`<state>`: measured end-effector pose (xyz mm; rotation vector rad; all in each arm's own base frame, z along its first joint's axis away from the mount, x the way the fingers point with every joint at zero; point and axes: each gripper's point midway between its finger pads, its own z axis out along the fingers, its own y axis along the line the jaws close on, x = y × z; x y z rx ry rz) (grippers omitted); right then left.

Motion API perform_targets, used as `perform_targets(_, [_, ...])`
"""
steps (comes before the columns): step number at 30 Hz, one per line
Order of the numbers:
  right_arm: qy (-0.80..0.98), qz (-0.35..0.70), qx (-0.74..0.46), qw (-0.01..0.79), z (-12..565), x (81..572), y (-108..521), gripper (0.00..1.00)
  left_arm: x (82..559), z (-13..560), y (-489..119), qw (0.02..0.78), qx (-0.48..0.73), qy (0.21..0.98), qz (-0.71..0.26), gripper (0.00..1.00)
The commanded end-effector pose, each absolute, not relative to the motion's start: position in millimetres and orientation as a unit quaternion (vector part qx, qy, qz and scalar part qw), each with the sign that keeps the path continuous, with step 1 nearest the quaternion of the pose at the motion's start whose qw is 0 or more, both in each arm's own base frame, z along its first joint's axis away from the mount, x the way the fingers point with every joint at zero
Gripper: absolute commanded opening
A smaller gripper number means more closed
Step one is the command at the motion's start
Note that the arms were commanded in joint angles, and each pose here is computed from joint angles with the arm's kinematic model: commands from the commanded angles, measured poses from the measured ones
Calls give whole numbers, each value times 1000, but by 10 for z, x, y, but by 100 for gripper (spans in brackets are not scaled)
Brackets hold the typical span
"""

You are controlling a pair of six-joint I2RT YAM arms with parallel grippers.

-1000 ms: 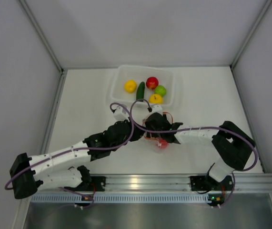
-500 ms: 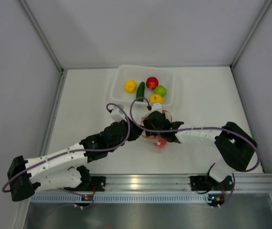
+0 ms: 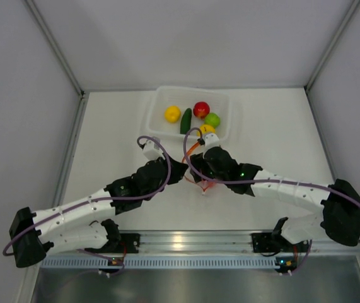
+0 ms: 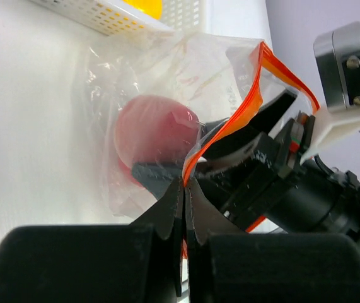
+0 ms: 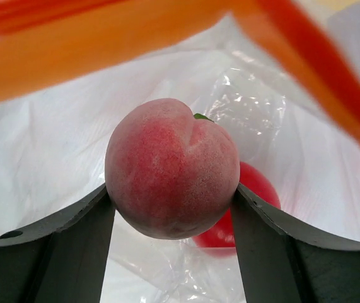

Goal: Open the zip-top bag and remove the fake food

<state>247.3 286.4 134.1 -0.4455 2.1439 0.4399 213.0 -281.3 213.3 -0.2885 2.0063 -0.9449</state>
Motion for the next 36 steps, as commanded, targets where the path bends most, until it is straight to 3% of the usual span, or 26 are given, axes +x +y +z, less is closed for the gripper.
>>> perform_targets(1, [849, 205, -215, 438, 1585, 2314, 2954, 40, 2204, 2182, -2708, 459, -126, 801, -364, 0])
perform_targets(11, [840, 208, -207, 457, 1688, 2240, 2844, 36, 2252, 2192, -2422, 488, -143, 799, -320, 0])
perform_targets(20, [770, 314, -172, 528, 2208, 2213, 2981, 35, 2183, 2174, -2538, 463, -131, 807, -341, 0])
perform_targets(26, [741, 360, -185, 535, 2334, 2148, 3116, 35, 2135, 2128, -2745, 431, -111, 821, -357, 0])
perform_targets(36, [707, 435, -190, 524, 2591, 1944, 3218, 36, 2147, 2049, -2652, 440, -119, 820, -345, 0])
